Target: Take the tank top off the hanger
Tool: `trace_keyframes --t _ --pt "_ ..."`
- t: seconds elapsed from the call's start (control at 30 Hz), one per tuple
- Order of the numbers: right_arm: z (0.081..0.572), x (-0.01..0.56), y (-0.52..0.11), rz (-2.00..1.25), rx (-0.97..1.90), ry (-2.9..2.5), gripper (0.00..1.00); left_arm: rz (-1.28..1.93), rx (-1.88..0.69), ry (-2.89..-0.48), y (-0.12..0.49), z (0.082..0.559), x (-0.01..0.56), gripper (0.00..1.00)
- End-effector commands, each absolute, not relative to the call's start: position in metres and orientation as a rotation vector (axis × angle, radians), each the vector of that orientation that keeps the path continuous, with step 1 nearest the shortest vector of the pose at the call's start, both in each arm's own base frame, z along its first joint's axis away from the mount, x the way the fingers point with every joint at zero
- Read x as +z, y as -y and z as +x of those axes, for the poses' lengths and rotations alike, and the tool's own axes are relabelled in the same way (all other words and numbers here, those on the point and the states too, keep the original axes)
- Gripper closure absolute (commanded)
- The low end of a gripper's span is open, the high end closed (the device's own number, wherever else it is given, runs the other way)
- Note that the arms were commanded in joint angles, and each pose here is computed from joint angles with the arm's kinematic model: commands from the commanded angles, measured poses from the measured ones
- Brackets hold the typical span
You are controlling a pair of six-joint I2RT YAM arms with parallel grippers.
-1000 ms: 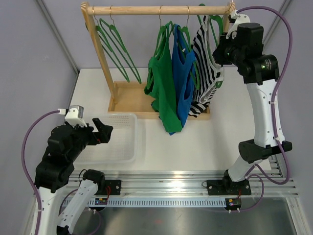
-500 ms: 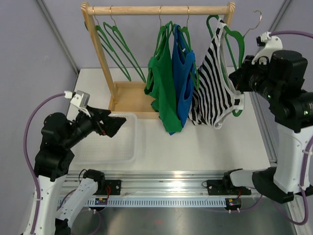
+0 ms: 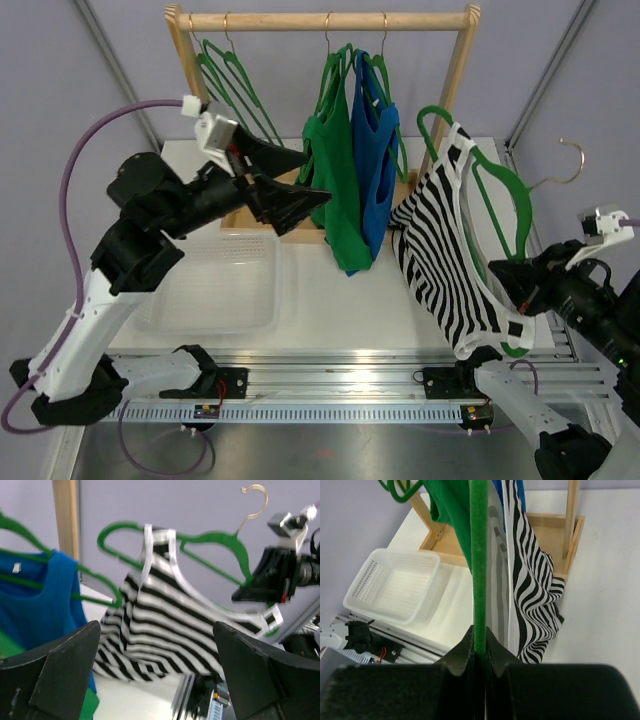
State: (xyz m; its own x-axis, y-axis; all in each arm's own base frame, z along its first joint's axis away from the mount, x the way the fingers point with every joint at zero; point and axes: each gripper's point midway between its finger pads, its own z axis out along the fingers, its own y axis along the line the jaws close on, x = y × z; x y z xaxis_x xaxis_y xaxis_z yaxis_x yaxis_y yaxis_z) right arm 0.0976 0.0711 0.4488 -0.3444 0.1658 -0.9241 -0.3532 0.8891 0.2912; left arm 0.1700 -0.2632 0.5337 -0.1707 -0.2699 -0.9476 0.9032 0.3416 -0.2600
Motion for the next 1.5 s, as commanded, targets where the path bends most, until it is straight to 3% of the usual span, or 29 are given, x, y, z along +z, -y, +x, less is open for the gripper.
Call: trace_keyframes --t 0.0,0.33,0.57,0.67,0.77,0.8,0.9,1.03,1.3,1.47 --pt "0.088 0.423 -0.083 -0.172 0.62 -1.904 1.0 0.556 -0.895 -1.411 0.284 0.198 0.53 0.01" --pt "0.067 0.39 -0.094 -0.178 0.731 -1.973 1.0 0.659 -0.793 -1.432 0.385 0.19 0.482 0.01" --pt "0.051 0.386 -0.11 -0.255 0.856 -1.978 1.0 0.676 -0.778 -1.483 0.424 0.203 0.452 0.11" --pt "0.048 0.39 -0.106 -0.254 0.836 -1.954 1.0 0.69 -0.752 -1.501 0.432 0.208 0.446 0.24" --pt "0.046 0.392 -0.108 -0.266 0.847 -1.948 1.0 0.694 -0.737 -1.509 0.436 0.211 0.441 0.42" --pt "0.047 0.391 -0.107 -0.264 0.842 -1.949 1.0 0.69 -0.727 -1.514 0.435 0.212 0.439 0.58" --pt "0.052 0.387 -0.104 -0.253 0.813 -1.962 1.0 0.689 -0.717 -1.526 0.433 0.213 0.437 0.68" --pt "0.058 0.38 -0.104 -0.253 0.793 -1.979 1.0 0.656 -0.698 -1.539 0.422 0.214 0.438 0.93" --pt "0.061 0.352 -0.104 -0.338 0.777 -2.084 1.0 0.331 -0.47 -1.634 0.333 0.242 0.438 1.0" --pt "0.033 0.349 -0.114 -0.621 0.882 -2.043 1.0 0.069 -0.421 -1.744 0.254 0.268 0.409 1.0"
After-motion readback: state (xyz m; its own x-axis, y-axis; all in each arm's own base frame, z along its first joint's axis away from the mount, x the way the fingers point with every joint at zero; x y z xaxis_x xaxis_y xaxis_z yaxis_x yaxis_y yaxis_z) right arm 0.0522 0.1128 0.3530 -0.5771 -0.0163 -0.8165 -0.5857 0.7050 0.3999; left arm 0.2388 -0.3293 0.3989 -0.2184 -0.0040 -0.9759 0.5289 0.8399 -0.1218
